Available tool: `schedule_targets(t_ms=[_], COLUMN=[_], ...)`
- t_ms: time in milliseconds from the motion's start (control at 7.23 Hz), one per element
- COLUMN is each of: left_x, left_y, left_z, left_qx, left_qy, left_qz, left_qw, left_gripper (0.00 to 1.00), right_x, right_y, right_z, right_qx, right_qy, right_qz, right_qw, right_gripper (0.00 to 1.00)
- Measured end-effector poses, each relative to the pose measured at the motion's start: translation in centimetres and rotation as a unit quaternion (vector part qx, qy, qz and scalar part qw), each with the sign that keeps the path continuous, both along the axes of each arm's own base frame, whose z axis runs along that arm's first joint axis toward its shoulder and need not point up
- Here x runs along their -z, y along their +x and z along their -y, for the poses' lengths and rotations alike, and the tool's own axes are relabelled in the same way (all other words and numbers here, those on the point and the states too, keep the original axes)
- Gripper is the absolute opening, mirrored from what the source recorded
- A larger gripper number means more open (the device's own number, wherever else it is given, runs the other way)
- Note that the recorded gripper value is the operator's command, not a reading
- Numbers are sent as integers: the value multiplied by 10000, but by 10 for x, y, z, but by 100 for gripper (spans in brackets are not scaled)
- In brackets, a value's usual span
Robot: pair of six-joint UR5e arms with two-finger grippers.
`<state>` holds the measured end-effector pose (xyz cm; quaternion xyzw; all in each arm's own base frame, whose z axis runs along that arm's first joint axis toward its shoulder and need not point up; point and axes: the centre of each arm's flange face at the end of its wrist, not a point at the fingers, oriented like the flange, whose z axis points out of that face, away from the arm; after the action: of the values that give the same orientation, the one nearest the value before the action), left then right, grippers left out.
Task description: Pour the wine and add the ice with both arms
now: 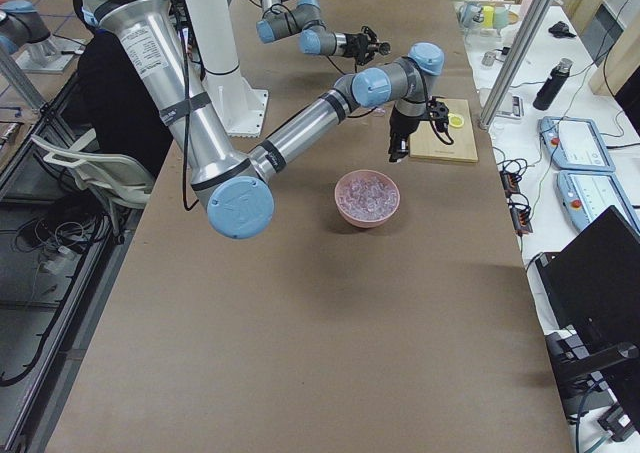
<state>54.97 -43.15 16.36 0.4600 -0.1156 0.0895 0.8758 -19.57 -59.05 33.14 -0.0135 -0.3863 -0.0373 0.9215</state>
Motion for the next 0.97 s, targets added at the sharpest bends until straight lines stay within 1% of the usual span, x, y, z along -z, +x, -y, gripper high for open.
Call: schedule_targets(t_ms=[415, 691, 830, 968], left_x=[9, 19, 25, 29], left_y=[-1, -2, -4, -8], left_z=[0, 1, 1, 4], left_qx=[3, 19, 46, 88], left_qy=[-18, 16, 90, 219], left_qz=[43, -96, -329, -708], left_qw=[10000, 10000, 9994, 9972], left_gripper=[8, 9, 9, 9], right_x=[0, 0, 0, 1], right_y=[2, 2, 2, 2], right_z=[3, 4, 4, 5], right_qx=[-12, -8, -8, -8], right_qy=[-36, -76, -80, -78], right_qz=[36, 81, 87, 91], right_qw=[10000, 9999, 9999, 9999], right_gripper=[0, 0, 0, 0])
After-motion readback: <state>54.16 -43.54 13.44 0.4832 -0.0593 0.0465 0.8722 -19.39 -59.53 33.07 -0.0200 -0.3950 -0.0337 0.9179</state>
